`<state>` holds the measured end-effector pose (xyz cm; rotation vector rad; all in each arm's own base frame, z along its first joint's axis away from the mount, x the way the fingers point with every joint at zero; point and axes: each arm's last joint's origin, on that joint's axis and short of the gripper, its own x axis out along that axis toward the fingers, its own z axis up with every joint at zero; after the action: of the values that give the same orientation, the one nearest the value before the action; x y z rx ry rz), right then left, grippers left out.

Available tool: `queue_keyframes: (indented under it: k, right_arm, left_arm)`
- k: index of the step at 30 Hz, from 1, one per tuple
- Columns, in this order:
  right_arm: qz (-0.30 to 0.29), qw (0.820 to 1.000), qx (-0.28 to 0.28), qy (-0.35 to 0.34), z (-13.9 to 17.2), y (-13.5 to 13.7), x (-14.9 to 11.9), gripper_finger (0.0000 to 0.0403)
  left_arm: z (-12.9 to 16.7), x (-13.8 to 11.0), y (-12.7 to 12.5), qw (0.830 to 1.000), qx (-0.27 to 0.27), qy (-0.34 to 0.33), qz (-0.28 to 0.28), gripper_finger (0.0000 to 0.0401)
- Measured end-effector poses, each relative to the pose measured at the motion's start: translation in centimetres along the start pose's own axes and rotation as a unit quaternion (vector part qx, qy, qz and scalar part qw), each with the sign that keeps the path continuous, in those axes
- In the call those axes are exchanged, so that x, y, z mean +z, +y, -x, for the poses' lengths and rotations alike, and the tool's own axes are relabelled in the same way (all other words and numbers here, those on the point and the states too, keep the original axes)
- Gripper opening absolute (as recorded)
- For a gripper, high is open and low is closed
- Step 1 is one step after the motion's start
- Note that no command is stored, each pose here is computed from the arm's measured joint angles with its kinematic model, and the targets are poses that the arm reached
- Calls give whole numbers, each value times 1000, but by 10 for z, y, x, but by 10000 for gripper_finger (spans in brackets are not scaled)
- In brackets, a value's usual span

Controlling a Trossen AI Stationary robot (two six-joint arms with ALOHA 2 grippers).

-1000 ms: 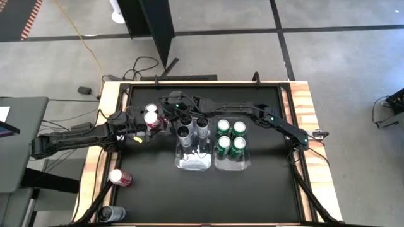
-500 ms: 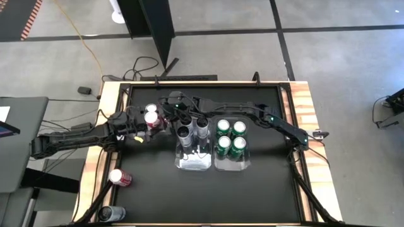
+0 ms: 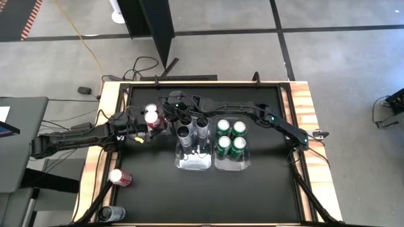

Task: Sort soda cans
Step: Put the top red soda can into the left transparent bin

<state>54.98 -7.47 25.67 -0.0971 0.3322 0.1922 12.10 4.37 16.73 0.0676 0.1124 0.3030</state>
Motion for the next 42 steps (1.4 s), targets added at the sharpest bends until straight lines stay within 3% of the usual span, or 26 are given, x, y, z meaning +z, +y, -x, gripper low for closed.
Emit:
queue_keyframes:
  k: [10, 18, 26, 42]
  right_arm:
    - [-9, 1000, -14, 11, 3, -10, -4, 286]
    - [-10, 1000, -17, 4, 4, -13, -2, 286]
    - [-16, 1000, -25, 9, 6, -18, -4, 286]
    - [-14, 1000, -27, -2, 5, -18, -3, 286]
  left_arm:
    - [5, -7, 1, 998, 38, 39, 8, 319]
    - [23, 11, 3, 996, 49, 80, 12, 320]
    - [27, 10, 5, 993, 83, 80, 27, 321]
    - [27, 3, 4, 987, 95, 104, 72, 321]
